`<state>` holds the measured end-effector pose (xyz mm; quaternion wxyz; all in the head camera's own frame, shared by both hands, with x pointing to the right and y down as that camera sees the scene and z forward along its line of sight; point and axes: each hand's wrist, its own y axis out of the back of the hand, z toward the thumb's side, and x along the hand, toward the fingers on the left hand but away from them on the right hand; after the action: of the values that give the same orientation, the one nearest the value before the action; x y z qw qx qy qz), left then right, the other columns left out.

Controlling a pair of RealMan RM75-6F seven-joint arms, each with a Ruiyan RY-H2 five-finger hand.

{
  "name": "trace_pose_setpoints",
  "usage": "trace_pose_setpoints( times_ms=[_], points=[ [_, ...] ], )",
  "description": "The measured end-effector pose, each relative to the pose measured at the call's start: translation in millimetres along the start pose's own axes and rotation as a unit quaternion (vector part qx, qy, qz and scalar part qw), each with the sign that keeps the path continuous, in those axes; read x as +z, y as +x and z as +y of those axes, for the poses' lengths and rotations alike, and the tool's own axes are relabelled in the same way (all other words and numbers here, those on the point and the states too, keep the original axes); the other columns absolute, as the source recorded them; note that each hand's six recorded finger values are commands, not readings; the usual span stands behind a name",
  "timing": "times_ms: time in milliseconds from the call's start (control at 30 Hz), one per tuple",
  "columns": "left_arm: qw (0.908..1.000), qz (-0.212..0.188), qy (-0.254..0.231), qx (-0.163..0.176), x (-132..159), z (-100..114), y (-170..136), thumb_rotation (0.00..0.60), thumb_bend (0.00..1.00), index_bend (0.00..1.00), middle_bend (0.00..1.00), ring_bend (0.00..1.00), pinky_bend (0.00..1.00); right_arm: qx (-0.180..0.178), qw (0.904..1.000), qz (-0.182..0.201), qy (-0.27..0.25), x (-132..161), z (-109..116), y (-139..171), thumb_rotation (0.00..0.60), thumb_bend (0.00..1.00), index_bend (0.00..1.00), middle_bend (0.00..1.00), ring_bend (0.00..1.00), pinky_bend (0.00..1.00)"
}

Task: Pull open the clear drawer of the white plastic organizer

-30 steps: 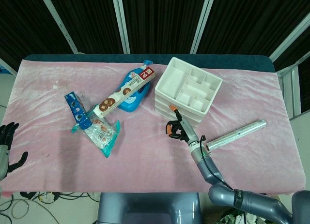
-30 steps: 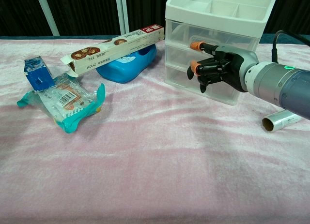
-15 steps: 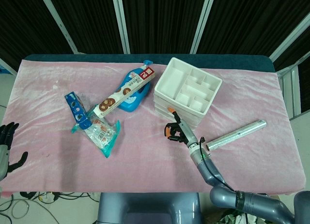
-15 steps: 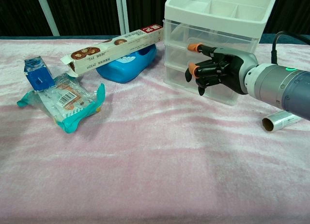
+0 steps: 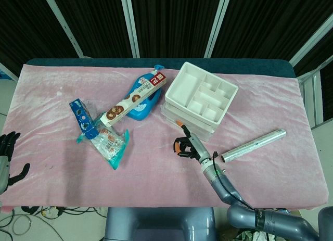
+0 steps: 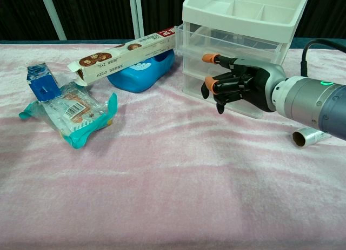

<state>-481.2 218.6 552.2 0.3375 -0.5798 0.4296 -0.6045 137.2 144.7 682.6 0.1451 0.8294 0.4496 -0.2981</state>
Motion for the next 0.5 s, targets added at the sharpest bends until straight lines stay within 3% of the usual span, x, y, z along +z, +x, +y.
trace_pose_setpoints(
  times_ms=[500],
  points=[
    [1.0000, 0.001, 0.003, -0.002, -0.8, -0.2, 0.2, 0.600, 0.33, 0.08, 0.04, 0.02, 0.08, 0.021, 0.9997, 0.007, -0.003, 2.0, -12.4, 11.5, 0.600, 0.59, 0.00, 0.65, 0.76, 0.65]
  ],
)
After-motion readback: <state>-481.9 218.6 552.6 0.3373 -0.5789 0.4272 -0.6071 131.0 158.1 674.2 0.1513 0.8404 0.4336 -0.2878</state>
